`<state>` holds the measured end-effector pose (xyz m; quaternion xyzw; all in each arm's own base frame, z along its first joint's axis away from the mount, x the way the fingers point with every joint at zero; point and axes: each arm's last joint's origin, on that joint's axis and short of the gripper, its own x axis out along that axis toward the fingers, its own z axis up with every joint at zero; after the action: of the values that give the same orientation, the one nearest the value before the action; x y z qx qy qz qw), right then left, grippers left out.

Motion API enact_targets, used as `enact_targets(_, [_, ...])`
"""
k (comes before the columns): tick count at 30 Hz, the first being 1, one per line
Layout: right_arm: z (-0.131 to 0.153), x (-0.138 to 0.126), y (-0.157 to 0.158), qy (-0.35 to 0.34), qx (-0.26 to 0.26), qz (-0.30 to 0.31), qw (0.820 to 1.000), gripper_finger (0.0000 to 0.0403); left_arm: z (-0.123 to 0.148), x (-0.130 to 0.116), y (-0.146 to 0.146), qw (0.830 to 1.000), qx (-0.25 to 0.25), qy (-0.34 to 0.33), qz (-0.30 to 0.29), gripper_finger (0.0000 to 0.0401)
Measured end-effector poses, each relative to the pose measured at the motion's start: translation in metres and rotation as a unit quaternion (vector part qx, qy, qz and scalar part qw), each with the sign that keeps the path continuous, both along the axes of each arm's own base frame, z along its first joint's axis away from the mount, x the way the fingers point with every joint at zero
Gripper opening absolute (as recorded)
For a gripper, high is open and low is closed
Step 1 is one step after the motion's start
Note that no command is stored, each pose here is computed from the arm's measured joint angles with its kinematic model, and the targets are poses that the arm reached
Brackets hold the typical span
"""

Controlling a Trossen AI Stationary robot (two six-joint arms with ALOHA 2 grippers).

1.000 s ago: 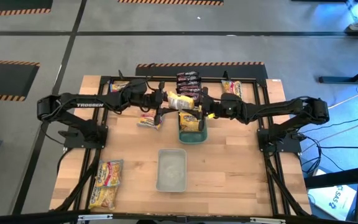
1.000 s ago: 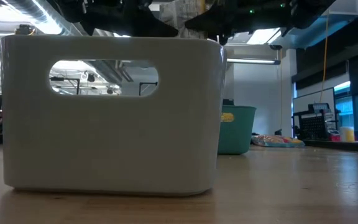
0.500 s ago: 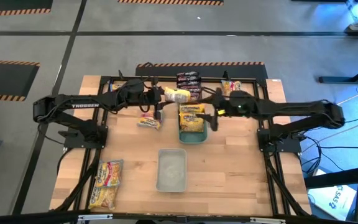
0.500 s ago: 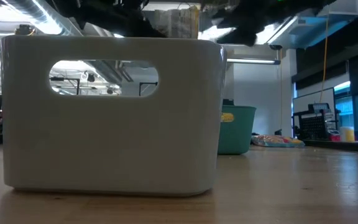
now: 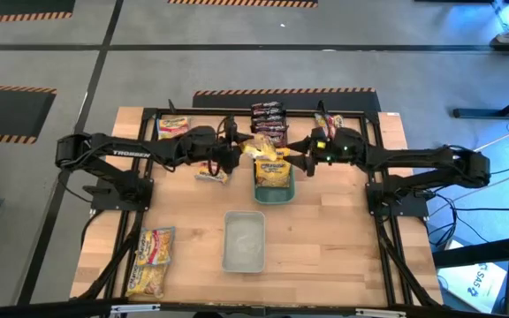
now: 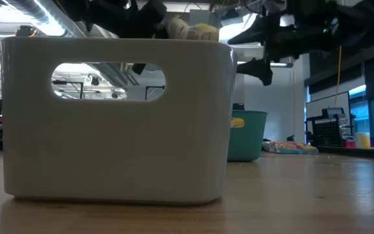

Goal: Sort Maruchan noodles
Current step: Put the yellow noodle pack into the green bin

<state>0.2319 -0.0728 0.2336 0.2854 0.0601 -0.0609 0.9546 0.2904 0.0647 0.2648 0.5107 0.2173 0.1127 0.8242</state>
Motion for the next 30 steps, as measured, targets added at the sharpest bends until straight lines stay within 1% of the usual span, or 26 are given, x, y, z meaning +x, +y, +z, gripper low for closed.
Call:
enact_targets(3, [-0.002,-0.001,-0.015,-0.021,0.070,0.003,0.997,0.0323,0.003,0.002,-0.006,0.999,0.031,-0.002,-0.006,0.0133])
enact_targets(5, [-0.004,0.000,-0.024,-0.035,0.128,0.011,0.991,0.0323,0.005,0.003,-0.010,0.999,0.046,-0.006,-0.015,0.0133])
enact_targets(7, [-0.008,0.002,-0.031,-0.045,0.200,0.033,0.978,0.0323,0.008,0.004,-0.014,0.997,0.067,-0.014,-0.022,0.0133])
enact_targets(8, [-0.011,0.004,-0.033,-0.048,0.226,0.044,0.972,0.0323,0.009,0.005,-0.015,0.997,0.075,-0.016,-0.024,0.0133])
enact_targets(9, [-0.013,0.007,-0.034,-0.050,0.248,0.057,0.966,0.0323,0.010,0.005,-0.017,0.996,0.083,-0.017,-0.027,0.0134])
enact_targets(12, [-0.014,0.015,-0.036,-0.066,0.292,0.092,0.950,0.0323,0.012,0.006,-0.019,0.995,0.095,-0.025,-0.033,0.0134])
enact_targets(15, [-0.004,0.026,-0.037,-0.093,0.296,0.126,0.942,0.0323,0.012,0.006,-0.020,0.994,0.096,-0.025,-0.034,0.0134])
enact_targets(17, [0.005,0.032,-0.037,-0.101,0.289,0.143,0.941,0.0323,0.012,0.006,-0.020,0.995,0.093,-0.023,-0.033,0.0134])
enact_targets(20, [0.012,0.037,-0.038,-0.090,0.293,0.150,0.940,0.0323,0.009,0.008,-0.020,0.996,0.088,-0.022,-0.027,0.0134])
enact_targets(24, [0.017,0.043,-0.038,-0.082,0.297,0.146,0.940,0.0323,0.010,0.009,-0.019,0.995,0.097,-0.028,-0.017,0.0134])
enact_targets(27, [0.014,0.049,-0.033,-0.074,0.302,0.149,0.939,0.0323,0.009,0.009,-0.019,0.995,0.097,-0.025,-0.018,0.0134])
enact_targets(30, [0.022,0.058,-0.026,-0.082,0.294,0.167,0.938,0.0323,0.012,0.009,-0.019,0.994,0.102,-0.036,-0.019,0.0134])
